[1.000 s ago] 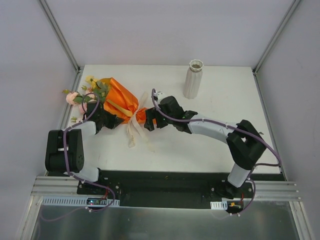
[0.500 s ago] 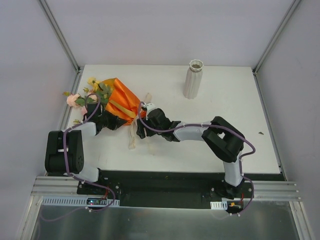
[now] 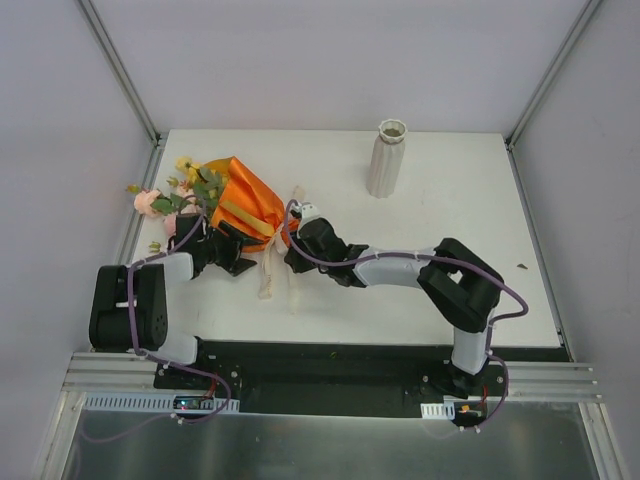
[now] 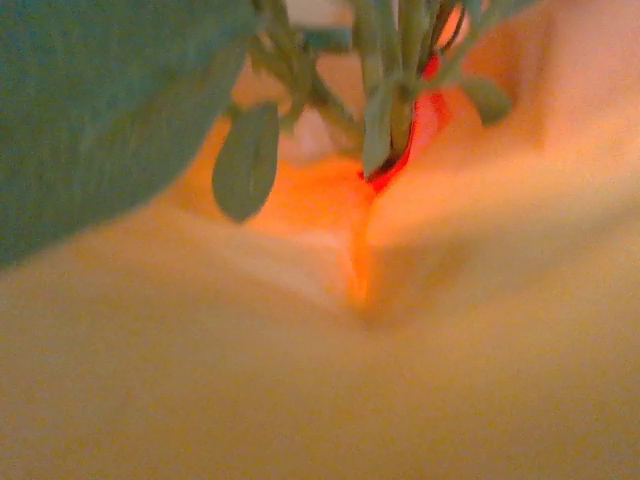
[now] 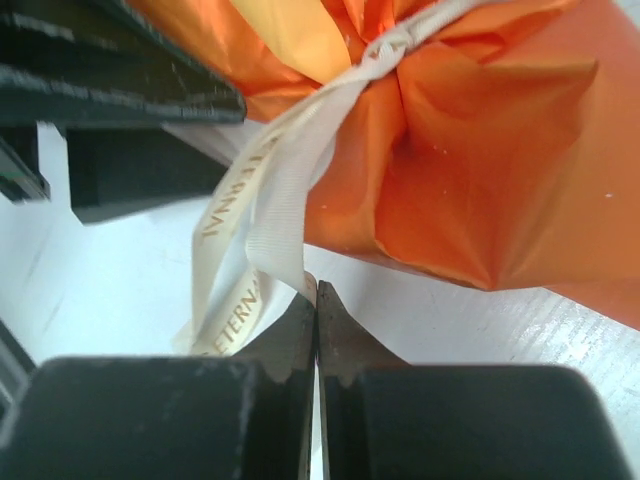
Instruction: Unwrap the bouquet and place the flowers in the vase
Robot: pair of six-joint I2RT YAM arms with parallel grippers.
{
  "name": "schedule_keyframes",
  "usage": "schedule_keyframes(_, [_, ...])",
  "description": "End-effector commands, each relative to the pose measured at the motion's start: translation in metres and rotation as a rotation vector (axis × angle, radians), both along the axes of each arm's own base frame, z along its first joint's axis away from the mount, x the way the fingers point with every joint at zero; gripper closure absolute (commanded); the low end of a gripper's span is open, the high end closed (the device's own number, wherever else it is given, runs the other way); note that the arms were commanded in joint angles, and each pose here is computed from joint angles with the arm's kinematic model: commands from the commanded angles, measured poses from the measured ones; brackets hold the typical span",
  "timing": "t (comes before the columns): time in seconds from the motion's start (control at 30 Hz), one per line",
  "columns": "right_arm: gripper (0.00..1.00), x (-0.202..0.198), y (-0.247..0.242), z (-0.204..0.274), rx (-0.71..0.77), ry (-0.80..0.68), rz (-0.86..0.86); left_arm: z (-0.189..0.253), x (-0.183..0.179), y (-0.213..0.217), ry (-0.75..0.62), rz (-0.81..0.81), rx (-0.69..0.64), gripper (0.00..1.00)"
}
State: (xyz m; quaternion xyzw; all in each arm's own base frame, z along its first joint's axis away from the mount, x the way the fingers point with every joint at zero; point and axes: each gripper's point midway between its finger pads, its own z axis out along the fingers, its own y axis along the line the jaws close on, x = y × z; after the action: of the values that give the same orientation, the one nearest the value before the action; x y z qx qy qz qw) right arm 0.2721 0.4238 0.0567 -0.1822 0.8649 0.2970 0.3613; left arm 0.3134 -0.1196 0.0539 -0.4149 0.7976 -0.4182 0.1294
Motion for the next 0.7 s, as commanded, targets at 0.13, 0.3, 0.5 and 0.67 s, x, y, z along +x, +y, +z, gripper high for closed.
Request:
schedule_keyframes(0.13, [0.99,0.003,0.001,0.043,0.104,0.018,-0.041,0.053,-0.035,-0.01,-0.28,-0.136,0.044,0.53])
schedule_keyframes(0.3, [0.99,-0.001,0.002,0.051,0.128,0.046,-0.033,0.094,-0.013,-0.008,-0.451,-0.17,0.156,0.78])
schedule_keyframes(0.5, [0.99,0.002,0.005,0.069,0.173,0.046,-0.053,0.092,0.045,-0.032,-0.358,-0.218,0.114,1.0])
schedule_keyframes(0.67, [0.99,0.0,0.003,0.099,0.203,0.019,-0.045,0.041,0.059,-0.033,-0.226,-0.217,0.138,1.0])
